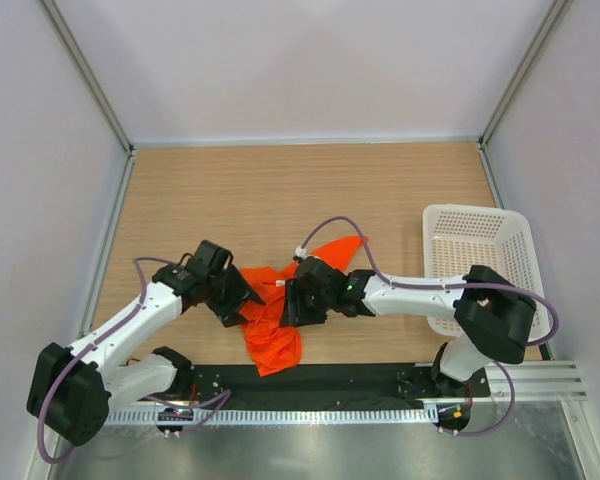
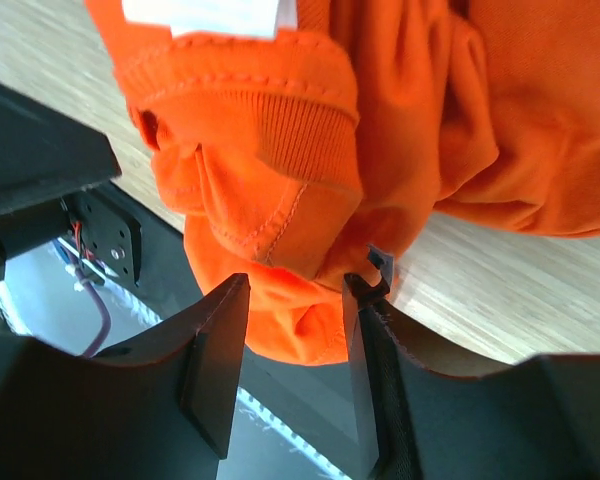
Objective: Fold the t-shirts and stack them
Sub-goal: Flatten the tshirt out
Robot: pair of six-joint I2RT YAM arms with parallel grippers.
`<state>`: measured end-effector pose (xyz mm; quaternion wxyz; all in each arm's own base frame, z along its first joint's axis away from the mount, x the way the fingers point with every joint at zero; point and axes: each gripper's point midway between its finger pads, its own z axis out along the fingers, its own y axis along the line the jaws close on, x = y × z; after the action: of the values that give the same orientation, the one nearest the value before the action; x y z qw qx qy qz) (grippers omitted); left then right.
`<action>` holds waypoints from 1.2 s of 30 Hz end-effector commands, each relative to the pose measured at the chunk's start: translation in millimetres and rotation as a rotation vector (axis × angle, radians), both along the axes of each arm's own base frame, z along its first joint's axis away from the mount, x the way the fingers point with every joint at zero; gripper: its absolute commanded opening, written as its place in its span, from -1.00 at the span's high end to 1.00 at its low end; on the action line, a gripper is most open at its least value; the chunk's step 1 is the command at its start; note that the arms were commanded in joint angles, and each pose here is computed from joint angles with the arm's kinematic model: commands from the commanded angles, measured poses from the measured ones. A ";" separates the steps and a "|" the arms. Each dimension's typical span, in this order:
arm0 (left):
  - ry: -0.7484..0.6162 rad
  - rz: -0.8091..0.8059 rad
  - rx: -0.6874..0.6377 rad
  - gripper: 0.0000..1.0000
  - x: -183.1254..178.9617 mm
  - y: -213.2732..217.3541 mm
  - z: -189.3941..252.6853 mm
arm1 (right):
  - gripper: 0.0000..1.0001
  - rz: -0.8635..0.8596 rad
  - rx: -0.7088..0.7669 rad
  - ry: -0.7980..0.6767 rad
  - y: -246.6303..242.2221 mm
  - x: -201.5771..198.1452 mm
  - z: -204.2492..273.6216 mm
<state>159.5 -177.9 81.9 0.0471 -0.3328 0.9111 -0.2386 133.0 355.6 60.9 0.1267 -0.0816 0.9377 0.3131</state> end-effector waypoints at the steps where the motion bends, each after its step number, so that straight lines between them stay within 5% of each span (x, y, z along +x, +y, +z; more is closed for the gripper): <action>1: -0.024 -0.034 -0.015 -0.20 0.7 -5.4 1.3 | 0.01 -0.064 0.037 -0.039 11.8 20.4 12.2; 12: 0.017 -0.063 0.023 -0.22 -4.8 -2.4 -20.5 | 0.06 -0.073 0.020 -0.012 20.4 28.6 2.0; 26: -0.007 -0.107 0.183 0.44 12.8 13.8 -33.7 | 0.50 -0.060 -0.009 -0.021 13.9 32.6 0.9; 30: -0.009 -0.150 0.248 1.00 21.2 18.5 -33.3 | 0.85 -0.064 -0.047 -0.032 5.0 36.0 -3.8; 31: -0.019 -0.154 0.278 1.00 25.6 21.7 -32.0 | 0.98 -0.064 -0.055 -0.037 2.9 36.9 -4.0; 36: -0.151 -0.155 0.338 0.99 47.2 30.6 8.7 | 0.98 -0.044 -0.143 -0.120 -16.7 49.1 13.6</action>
<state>187.1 -158.1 56.3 0.0823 -0.2553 0.9555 -0.1225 162.7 346.3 42.5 0.1336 -0.0652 0.9549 0.2568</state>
